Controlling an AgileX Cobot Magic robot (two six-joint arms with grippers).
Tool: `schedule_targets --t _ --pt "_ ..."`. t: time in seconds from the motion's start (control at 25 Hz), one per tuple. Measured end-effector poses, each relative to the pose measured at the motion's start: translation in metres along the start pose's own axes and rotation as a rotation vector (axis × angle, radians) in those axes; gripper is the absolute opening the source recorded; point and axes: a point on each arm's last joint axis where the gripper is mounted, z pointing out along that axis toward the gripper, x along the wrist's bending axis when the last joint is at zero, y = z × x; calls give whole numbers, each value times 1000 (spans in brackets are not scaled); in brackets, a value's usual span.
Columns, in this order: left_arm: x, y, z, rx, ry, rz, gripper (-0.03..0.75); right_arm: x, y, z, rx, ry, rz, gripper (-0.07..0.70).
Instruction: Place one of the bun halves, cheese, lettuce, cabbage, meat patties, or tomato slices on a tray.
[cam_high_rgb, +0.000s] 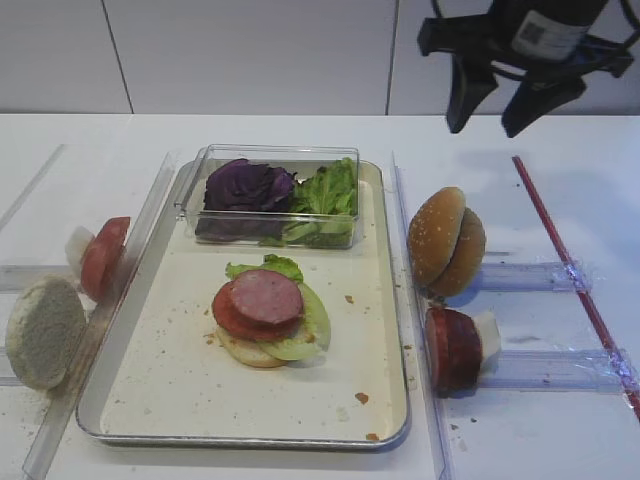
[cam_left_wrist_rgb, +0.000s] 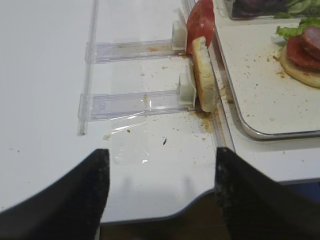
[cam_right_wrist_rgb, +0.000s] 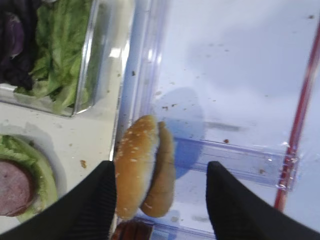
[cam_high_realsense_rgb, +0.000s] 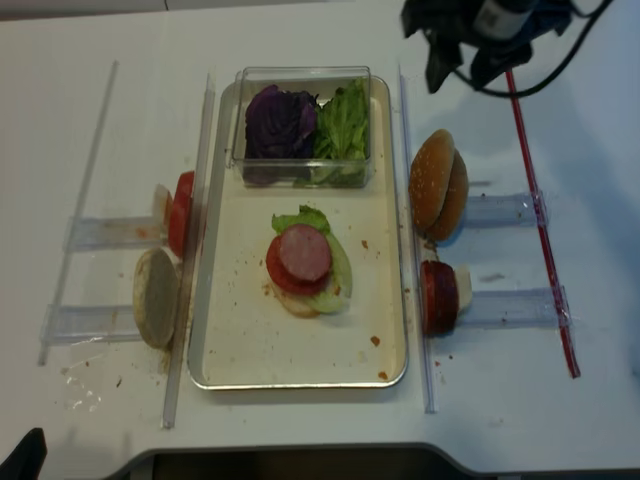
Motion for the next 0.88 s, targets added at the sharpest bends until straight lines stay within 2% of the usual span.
schedule_targets --t 0.12,0.32,0.52,0.88 --pt "0 0 0 0 0 0 433 -27 -4 -14 -26 -25 53 424" --pt "0 0 0 0 0 0 433 -61 -17 -34 -57 -90 100 424" --pt "0 0 0 0 0 0 433 -68 -31 -41 -55 -153 70 424" --pt "0 0 0 0 0 0 433 -68 -77 -39 8 -156 68 424"
